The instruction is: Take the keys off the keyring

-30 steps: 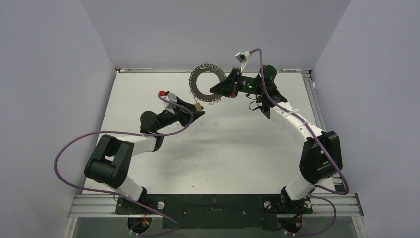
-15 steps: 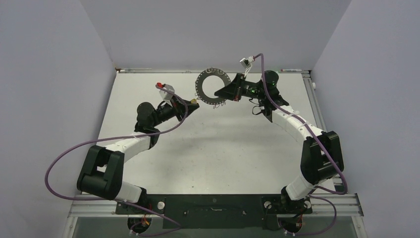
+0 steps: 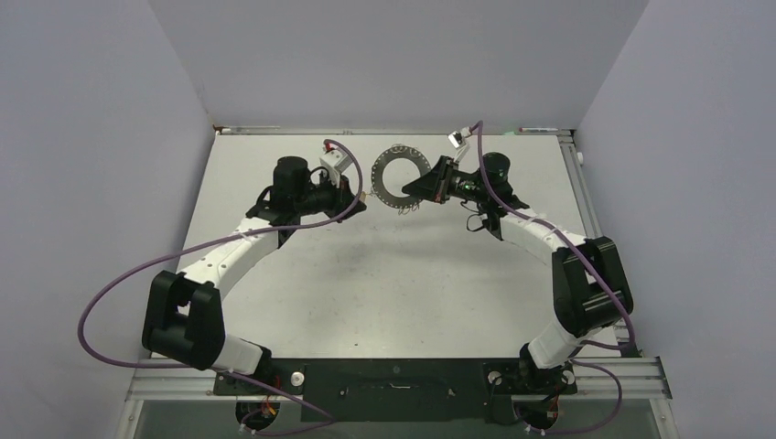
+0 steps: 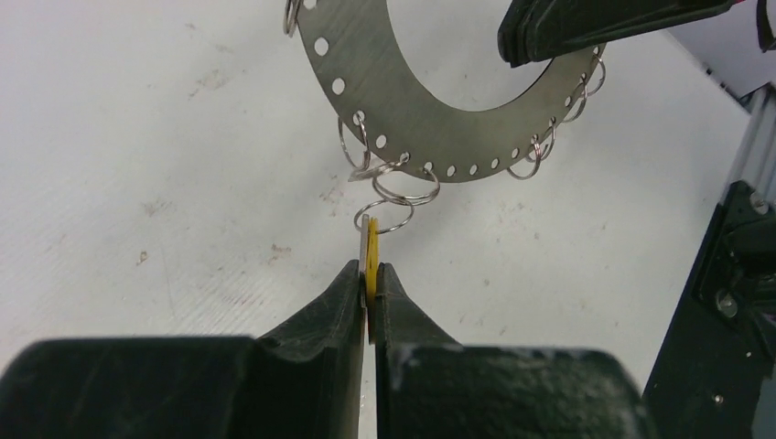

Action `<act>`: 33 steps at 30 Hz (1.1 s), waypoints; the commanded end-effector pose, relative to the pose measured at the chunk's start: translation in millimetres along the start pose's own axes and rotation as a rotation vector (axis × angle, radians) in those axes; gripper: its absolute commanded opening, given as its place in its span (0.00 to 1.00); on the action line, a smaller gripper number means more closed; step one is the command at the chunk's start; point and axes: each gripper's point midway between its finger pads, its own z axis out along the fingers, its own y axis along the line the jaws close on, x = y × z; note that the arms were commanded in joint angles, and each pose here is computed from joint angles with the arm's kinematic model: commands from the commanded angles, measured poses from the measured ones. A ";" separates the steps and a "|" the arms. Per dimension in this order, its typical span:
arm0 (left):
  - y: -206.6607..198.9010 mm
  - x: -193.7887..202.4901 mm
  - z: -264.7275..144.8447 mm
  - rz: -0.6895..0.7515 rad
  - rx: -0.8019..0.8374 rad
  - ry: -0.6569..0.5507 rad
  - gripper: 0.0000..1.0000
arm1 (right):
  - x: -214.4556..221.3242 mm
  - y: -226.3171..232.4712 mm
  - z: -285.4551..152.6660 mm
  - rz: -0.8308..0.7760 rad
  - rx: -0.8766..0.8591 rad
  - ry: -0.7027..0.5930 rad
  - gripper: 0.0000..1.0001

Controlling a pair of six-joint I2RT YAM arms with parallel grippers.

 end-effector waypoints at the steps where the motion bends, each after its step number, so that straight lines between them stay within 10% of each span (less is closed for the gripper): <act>1: 6.6 -0.6 -17.2 0.096 -0.110 0.129 0.00 | 8.1 -15.7 0.4 0.008 0.012 -0.043 0.05; 10: 3.8 37.1 1.0 0.267 -0.187 0.369 0.00 | 59.1 -32.3 0.8 0.028 0.005 0.018 0.16; 33: 38.4 74.4 35.1 0.377 -0.205 0.575 0.00 | 159.5 -79.4 -35.5 0.094 0.106 0.330 0.79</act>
